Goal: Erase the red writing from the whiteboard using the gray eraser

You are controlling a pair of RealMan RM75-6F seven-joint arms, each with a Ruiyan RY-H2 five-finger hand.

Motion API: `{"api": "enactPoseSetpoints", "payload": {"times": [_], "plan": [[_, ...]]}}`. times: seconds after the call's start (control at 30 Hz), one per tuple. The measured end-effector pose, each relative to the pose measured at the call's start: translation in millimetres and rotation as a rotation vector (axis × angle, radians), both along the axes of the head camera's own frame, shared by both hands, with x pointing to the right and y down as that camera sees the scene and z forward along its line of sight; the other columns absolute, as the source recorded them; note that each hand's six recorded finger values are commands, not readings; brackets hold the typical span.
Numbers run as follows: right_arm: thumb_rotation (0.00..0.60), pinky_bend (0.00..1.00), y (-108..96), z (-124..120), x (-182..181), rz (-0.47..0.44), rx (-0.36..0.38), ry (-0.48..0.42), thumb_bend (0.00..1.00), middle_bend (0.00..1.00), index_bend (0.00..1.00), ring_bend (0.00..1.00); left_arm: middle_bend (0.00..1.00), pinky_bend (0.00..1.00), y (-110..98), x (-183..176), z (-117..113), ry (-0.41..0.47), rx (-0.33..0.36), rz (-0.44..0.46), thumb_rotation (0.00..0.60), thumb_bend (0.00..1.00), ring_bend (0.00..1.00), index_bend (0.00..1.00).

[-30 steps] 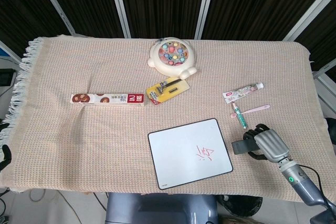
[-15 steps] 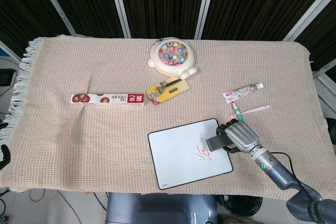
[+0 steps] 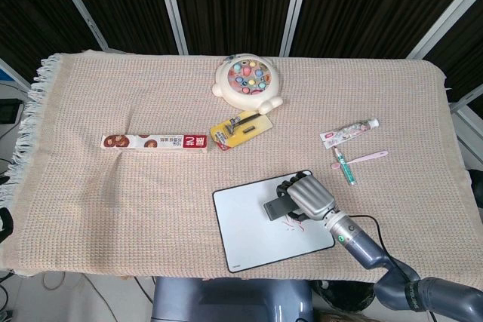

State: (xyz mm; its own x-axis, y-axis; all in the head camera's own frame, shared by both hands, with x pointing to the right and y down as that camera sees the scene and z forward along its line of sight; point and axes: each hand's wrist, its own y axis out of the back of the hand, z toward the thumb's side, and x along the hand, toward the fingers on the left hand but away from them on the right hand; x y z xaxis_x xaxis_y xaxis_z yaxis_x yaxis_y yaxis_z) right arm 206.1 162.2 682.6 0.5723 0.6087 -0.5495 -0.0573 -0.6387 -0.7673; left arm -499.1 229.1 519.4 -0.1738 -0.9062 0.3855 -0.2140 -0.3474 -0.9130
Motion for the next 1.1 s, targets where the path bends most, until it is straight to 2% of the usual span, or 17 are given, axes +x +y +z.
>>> {"api": "enactPoseSetpoints", "payload": {"times": [0.23,0.57,0.8,1.1], "plan": [[0.600,0.35,12,9,-12,-0.030,-0.022,0.006,0.45,0.55,0.62,0.51,0.08,0.04,0,0,-1,0.000,0.002,0.000,0.600,0.64,0.02,0.19],[0.600,0.35,24,10,-7,-0.054,-0.029,0.016,0.45,0.56,0.62,0.52,0.08,0.05,0,0,0,-0.001,-0.001,0.001,0.600,0.64,0.02,0.19],[0.600,0.35,37,5,5,-0.067,-0.036,0.023,0.45,0.57,0.63,0.52,0.08,0.05,0,0,0,-0.002,0.001,0.002,0.600,0.64,0.02,0.19],[0.600,0.35,67,0,34,-0.097,-0.070,0.066,0.45,0.57,0.63,0.52,0.08,0.05,0,1,0,-0.002,0.003,0.003,0.600,0.64,0.02,0.19]]}}
